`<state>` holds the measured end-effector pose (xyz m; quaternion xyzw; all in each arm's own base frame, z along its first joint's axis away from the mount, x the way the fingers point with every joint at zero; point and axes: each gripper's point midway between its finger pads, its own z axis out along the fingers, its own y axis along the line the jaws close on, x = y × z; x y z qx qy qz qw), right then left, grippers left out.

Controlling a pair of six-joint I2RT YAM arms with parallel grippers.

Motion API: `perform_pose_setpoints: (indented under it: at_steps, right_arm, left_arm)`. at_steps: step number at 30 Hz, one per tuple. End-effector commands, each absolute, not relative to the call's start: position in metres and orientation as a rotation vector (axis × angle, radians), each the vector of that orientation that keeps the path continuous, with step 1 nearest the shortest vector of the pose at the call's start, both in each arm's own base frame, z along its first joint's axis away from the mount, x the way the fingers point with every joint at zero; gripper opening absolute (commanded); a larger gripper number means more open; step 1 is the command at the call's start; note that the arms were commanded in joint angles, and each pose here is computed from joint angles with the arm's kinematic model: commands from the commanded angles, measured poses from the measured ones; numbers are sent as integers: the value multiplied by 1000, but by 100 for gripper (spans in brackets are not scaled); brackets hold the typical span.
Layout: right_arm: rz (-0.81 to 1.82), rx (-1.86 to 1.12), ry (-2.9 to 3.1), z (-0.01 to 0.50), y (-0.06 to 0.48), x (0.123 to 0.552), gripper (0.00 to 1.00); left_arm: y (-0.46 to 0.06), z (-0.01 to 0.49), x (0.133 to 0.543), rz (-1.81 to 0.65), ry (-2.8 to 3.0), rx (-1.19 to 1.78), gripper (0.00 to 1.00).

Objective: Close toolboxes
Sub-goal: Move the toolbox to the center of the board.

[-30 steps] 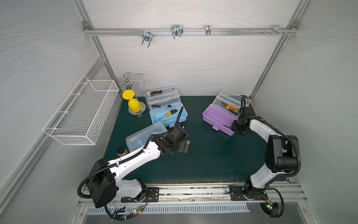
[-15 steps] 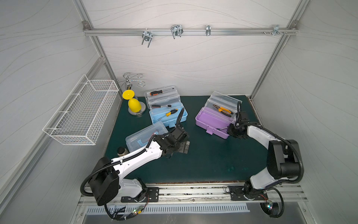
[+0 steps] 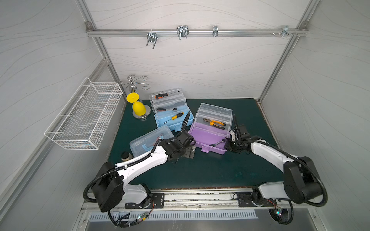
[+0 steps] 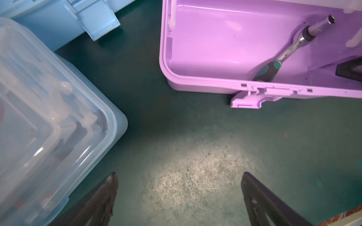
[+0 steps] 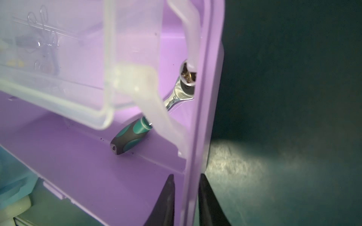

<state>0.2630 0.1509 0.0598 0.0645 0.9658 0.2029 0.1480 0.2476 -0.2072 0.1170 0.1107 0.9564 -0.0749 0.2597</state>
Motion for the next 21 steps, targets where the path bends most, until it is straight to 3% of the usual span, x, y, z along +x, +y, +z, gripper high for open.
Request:
perform_pose_setpoints:
  at_steps: [1,11,18,21]
  right_arm:
    - [520,217,2976,34,142,204,23]
    - [407,164,2864,78,127,206,51]
    - [324,101,2696,140,119,239,63]
    - [392,77,2611,167,126,266,64]
  left_arm:
    - [-207,116,250,-192,2582,269,98]
    - [-208,103,249,-172,2614,286,97]
    - [-211,97,249,-178,2617,285,97]
    - [-215,94,249,-186,2621,297,97]
